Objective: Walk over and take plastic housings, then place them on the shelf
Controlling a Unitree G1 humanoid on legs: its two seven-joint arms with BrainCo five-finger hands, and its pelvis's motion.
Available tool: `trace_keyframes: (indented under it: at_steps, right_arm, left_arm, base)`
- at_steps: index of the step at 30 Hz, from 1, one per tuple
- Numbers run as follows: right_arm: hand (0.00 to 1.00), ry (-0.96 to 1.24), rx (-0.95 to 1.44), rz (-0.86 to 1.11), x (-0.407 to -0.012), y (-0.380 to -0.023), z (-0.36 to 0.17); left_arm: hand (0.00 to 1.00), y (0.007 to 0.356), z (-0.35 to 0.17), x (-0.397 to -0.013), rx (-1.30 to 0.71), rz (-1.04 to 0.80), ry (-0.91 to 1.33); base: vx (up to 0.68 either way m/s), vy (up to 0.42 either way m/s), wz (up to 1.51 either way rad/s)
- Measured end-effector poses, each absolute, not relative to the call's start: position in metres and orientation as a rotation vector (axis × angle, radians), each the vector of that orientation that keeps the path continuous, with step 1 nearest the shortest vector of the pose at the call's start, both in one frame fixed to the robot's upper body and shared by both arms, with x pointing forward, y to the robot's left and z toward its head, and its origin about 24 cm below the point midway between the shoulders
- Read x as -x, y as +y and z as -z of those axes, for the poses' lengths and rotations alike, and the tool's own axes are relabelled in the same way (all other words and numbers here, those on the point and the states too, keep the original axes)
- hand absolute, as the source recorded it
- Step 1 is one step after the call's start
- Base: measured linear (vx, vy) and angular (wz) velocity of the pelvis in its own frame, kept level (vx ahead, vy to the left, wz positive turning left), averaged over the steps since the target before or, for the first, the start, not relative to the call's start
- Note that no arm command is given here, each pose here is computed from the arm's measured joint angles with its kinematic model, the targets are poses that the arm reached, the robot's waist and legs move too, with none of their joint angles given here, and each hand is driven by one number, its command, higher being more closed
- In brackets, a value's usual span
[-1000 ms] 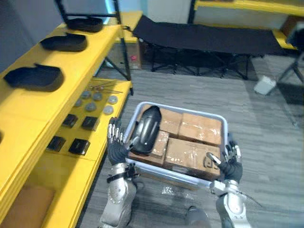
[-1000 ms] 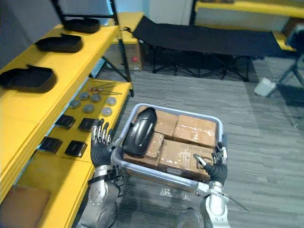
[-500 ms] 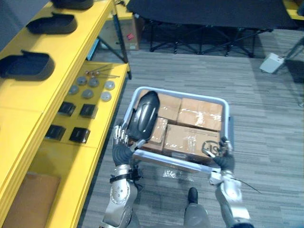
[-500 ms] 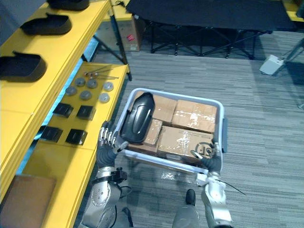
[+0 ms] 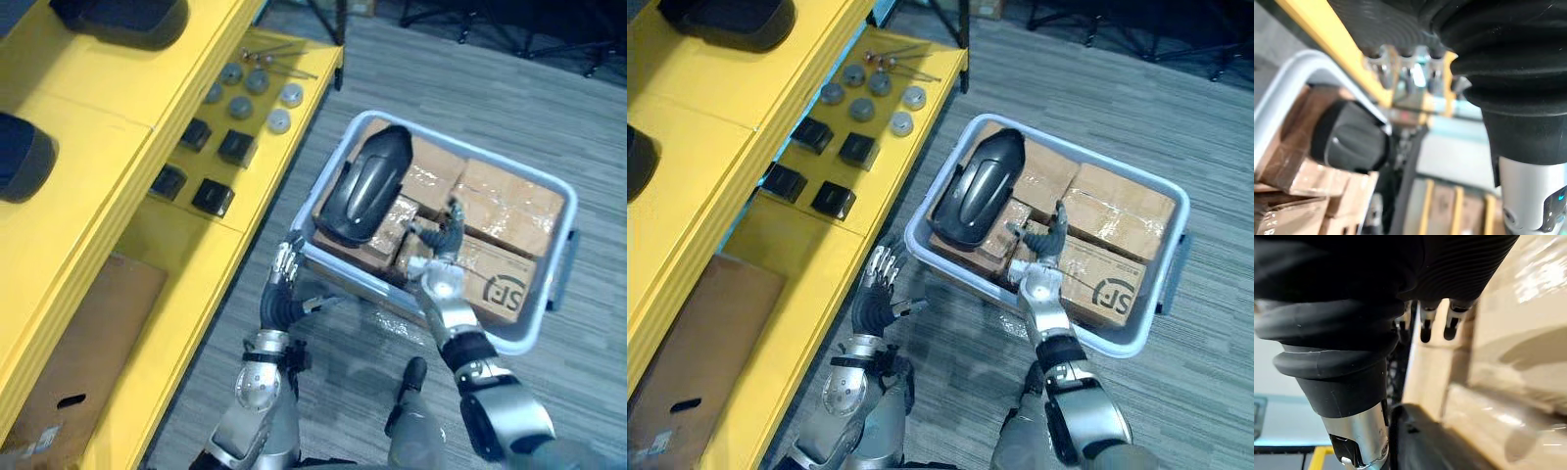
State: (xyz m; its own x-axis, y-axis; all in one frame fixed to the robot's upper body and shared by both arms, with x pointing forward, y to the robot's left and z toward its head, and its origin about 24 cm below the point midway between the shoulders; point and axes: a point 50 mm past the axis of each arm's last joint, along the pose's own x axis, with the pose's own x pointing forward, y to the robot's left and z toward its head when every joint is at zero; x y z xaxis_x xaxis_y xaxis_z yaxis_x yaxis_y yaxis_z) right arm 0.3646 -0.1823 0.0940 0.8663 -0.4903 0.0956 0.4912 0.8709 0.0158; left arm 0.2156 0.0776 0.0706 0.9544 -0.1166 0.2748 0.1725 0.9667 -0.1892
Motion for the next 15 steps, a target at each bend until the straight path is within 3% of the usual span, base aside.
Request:
trace_keyframes:
  at_steps: [15]
  right_arm:
    - [0.00,0.044,0.190,0.656,-0.388,-0.250,-0.122]
  left_arm:
    - [0.00,0.049,-0.035,-0.213,0.215,0.229,-0.078]
  base:
    - [-0.08,0.045,0.04]
